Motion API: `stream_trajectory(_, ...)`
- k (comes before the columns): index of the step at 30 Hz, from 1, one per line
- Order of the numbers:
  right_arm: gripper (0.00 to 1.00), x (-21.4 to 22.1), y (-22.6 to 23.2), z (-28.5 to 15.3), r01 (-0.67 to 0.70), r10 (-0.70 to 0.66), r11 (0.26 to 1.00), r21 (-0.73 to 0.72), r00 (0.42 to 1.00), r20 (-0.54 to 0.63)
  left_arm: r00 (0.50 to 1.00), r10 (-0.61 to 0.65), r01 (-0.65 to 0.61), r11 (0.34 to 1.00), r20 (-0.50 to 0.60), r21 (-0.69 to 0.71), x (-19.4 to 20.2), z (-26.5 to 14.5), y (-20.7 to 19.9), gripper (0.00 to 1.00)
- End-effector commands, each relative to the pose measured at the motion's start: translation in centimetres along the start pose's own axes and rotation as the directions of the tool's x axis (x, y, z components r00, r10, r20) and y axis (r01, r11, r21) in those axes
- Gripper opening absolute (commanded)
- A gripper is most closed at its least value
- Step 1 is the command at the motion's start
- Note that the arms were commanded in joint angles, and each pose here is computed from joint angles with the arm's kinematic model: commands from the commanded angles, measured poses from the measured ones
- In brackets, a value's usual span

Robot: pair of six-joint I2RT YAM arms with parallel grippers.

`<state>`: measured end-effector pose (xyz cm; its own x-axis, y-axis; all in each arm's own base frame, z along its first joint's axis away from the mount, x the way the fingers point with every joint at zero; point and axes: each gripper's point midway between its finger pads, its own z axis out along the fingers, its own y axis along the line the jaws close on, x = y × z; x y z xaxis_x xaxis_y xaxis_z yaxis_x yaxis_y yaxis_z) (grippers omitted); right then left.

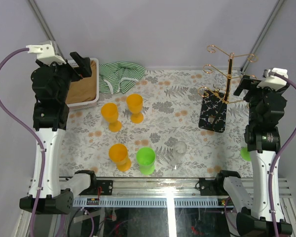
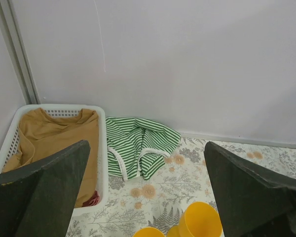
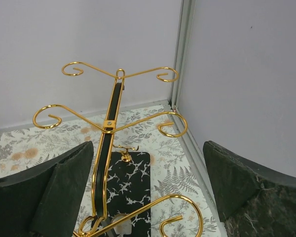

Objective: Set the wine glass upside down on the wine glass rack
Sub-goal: Move the wine rack to the center of the board.

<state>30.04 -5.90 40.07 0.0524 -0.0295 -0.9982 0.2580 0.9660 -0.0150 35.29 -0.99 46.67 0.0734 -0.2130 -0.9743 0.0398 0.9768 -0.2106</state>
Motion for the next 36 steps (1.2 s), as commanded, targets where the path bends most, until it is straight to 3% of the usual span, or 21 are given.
stream_trajectory(1, 0.99, -3.4, -0.8, -0.2, 0.001, -0.004, 0.999, 0.036, 0.996, 0.087, 0.985, -0.054, 0.059, 0.998, 0.165, -0.025, -4.1, -0.5, 0.0, 1.00)
stream_trajectory(5, 0.99, -3.4, -1.1, 0.2, -0.006, 0.002, 0.998, 0.062, 0.998, 0.060, 0.971, -0.052, 0.067, 0.996, 0.232, -0.055, -5.3, -1.4, 0.6, 1.00)
stream_trajectory(14, 0.99, -2.3, -2.1, 3.0, 0.029, -0.013, 0.990, 0.140, 0.994, -0.111, 0.963, -0.007, 0.055, 0.983, 0.268, -0.174, -6.6, -2.4, 2.6, 1.00)
stream_trajectory(20, 0.99, -3.1, -2.7, 4.7, 0.054, -0.002, 0.979, 0.198, 0.968, -0.252, 0.981, -0.021, 0.039, 0.995, 0.192, -0.087, -5.9, -0.3, 0.9, 1.00)
stream_trajectory(24, 0.99, -3.2, -3.0, 4.6, 0.090, -0.018, 0.975, 0.205, 0.944, -0.329, 0.979, -0.051, 0.052, 0.999, 0.199, 0.000, -6.1, 0.9, -0.6, 1.00)
stream_trajectory(28, 0.99, -2.4, -2.3, 4.2, 0.093, -0.028, 0.983, 0.159, 0.928, -0.372, 0.976, -0.052, 0.058, 0.998, 0.211, -0.022, -5.8, 2.0, -0.1, 1.00)
stream_trajectory(36, 0.99, 1.5, -4.1, 4.5, 0.211, -0.073, 0.953, 0.216, 0.855, -0.513, 0.989, -0.061, 0.060, 0.998, 0.138, 0.012, -3.8, 5.1, -0.5, 1.00)
